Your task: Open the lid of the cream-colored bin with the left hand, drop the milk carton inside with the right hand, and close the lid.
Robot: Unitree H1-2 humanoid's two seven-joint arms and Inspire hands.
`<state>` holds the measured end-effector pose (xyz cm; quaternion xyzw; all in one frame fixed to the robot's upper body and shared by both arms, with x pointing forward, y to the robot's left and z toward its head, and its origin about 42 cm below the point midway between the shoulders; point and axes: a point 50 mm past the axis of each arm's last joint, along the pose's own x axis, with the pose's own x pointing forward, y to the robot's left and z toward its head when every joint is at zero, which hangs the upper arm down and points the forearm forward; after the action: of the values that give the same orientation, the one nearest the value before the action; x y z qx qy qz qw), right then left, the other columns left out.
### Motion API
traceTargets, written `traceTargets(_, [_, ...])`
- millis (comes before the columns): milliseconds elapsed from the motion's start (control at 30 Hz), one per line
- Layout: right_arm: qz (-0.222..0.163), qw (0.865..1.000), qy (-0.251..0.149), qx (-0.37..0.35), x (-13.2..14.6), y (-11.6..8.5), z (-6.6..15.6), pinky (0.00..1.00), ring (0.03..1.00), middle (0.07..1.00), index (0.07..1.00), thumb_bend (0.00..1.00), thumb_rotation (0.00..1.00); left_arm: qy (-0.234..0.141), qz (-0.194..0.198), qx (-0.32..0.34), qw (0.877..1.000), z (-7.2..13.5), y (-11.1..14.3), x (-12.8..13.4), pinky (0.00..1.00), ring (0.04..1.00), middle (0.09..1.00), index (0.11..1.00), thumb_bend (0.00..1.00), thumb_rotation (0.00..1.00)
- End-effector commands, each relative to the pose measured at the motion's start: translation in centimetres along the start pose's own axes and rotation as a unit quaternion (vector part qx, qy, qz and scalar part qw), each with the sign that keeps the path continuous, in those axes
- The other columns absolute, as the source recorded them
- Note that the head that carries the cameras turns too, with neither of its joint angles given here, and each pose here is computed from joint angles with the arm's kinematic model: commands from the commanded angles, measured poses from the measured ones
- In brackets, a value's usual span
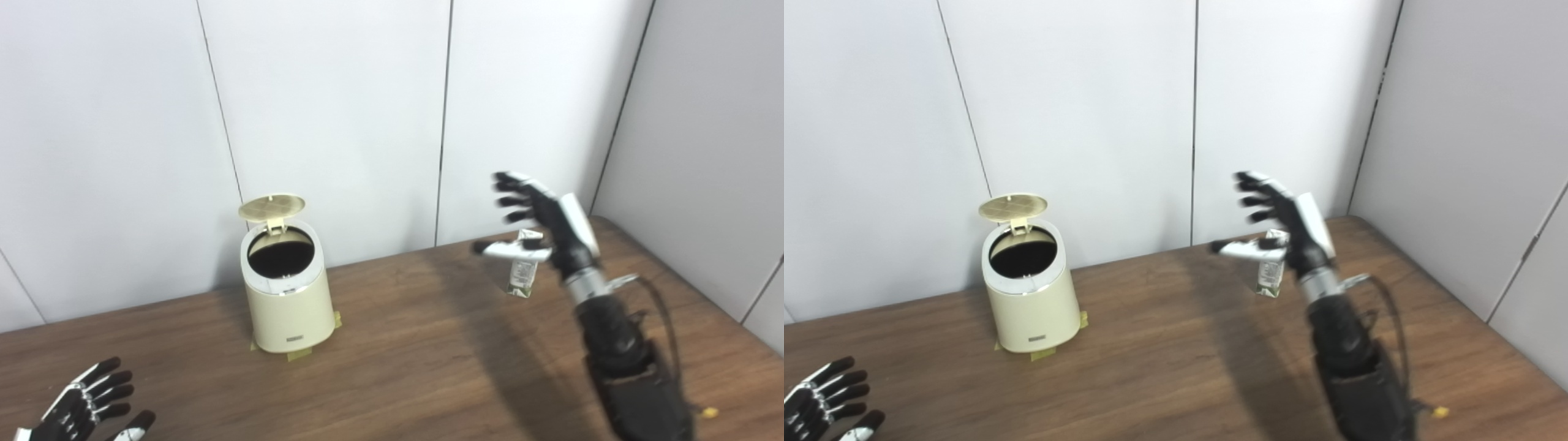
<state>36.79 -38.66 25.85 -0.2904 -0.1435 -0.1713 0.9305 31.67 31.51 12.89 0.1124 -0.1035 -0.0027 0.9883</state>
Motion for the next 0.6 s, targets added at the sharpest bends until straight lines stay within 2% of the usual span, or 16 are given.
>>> traceTargets(0, [-0.017,0.999,-0.036,-0.005,1.9,-2.2,1.4,0.73,0.797,0.825,0.833,0.77,0.16,-0.033,0.006,0.010,0.999,1.6,0.5,1.2,0.65,0.723,0.756,0.804,0.69,0.14])
traceTargets(33, [-0.014,0.999,-0.034,-0.007,2.1,-2.7,0.9,0.74,0.802,0.827,0.837,0.76,0.16,-0.031,0.006,0.008,0.999,1.6,0.5,1.2,0.64,0.722,0.756,0.805,0.69,0.14])
traceTargets(133, [-0.004,1.000,-0.024,0.005,2.9,-4.2,-0.6,0.73,0.802,0.820,0.833,0.81,0.23,-0.030,0.005,0.009,1.000,1.6,0.3,1.1,0.63,0.717,0.755,0.800,0.70,0.15])
traceTargets(267, [0.011,1.000,-0.006,0.014,3.6,-5.4,-2.0,0.72,0.814,0.830,0.837,0.82,0.23,-0.027,0.004,0.008,1.000,1.6,0.2,1.1,0.62,0.704,0.748,0.792,0.72,0.17])
traceTargets(400, [0.035,0.998,0.026,0.046,4.2,-6.0,-3.5,0.76,0.850,0.874,0.861,0.84,0.20,-0.023,0.004,0.007,1.000,1.6,0.2,1.1,0.61,0.699,0.741,0.790,0.72,0.15])
traceTargets(567, [0.071,0.996,0.051,0.021,4.7,-6.1,-4.9,0.83,0.899,0.912,0.916,0.81,0.22,-0.021,0.001,0.009,1.000,1.5,0.2,1.1,0.62,0.703,0.745,0.789,0.71,0.14])
